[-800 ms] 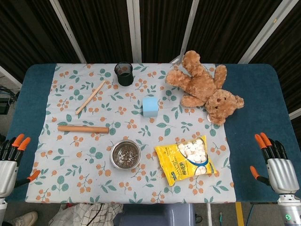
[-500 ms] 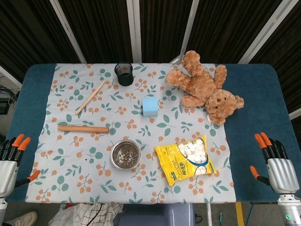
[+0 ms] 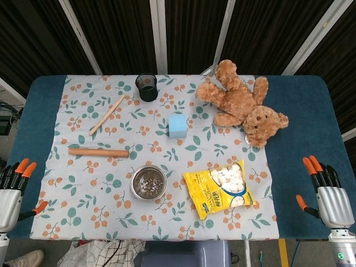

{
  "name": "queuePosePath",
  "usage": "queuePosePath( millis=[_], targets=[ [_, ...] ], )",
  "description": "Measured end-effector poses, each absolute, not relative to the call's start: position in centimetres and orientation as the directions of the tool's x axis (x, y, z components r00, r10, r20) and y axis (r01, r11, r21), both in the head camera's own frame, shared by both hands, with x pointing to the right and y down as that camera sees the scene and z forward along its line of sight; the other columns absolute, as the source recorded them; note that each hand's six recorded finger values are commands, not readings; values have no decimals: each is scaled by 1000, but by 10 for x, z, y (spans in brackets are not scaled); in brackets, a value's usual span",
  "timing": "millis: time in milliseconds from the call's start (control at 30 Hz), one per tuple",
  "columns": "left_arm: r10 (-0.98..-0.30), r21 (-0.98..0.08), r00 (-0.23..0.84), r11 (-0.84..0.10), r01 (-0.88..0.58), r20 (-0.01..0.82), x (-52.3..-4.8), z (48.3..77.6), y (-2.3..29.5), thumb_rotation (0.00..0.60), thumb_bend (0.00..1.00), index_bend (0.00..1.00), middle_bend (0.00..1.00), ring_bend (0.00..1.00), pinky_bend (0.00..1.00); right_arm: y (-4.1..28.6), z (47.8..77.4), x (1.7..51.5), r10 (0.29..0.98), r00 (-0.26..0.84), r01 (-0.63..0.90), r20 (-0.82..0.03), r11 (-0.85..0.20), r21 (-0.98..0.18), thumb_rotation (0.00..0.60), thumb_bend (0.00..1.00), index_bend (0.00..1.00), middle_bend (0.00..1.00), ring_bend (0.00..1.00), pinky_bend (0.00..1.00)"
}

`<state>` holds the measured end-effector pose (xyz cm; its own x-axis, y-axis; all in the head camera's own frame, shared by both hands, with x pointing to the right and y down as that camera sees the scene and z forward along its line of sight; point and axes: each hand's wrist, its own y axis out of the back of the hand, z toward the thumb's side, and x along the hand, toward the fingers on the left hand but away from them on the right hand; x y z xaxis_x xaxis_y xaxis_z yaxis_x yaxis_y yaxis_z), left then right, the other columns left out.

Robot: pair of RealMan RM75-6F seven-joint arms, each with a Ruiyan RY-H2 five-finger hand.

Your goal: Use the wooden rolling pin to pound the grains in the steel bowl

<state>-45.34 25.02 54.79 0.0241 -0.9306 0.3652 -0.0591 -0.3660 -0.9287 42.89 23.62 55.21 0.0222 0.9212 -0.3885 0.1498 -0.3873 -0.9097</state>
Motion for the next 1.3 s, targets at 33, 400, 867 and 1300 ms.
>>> queuePosePath(
  millis=[33, 400, 867, 1300],
  targets=[
    [-930, -928, 23, -367, -58, 367, -453, 548, 250, 600, 170, 0, 0, 0, 0, 236, 552, 429, 921, 22, 152, -389, -388, -909, 600, 359, 0, 0, 0, 0],
    [-926, -925, 12, -378, -38, 378, -449, 552, 232, 600, 171, 46, 0, 0, 0, 237, 552, 431, 918, 12, 179, -397, -393, -902, 600, 360, 0, 0, 0, 0],
    [-881, -880, -9, -472, 53, 472, -416, 583, 151, 600, 275, 237, 198, 0, 0, 231, 551, 431, 922, 0, 210, -388, -379, -901, 600, 359, 0, 0, 0, 0],
    [-823, -815, -16, -564, 136, 567, -370, 639, 108, 600, 313, 315, 298, 0, 0, 229, 552, 433, 919, -23, 246, -394, -377, -893, 600, 359, 0, 0, 0, 0]
  ],
)
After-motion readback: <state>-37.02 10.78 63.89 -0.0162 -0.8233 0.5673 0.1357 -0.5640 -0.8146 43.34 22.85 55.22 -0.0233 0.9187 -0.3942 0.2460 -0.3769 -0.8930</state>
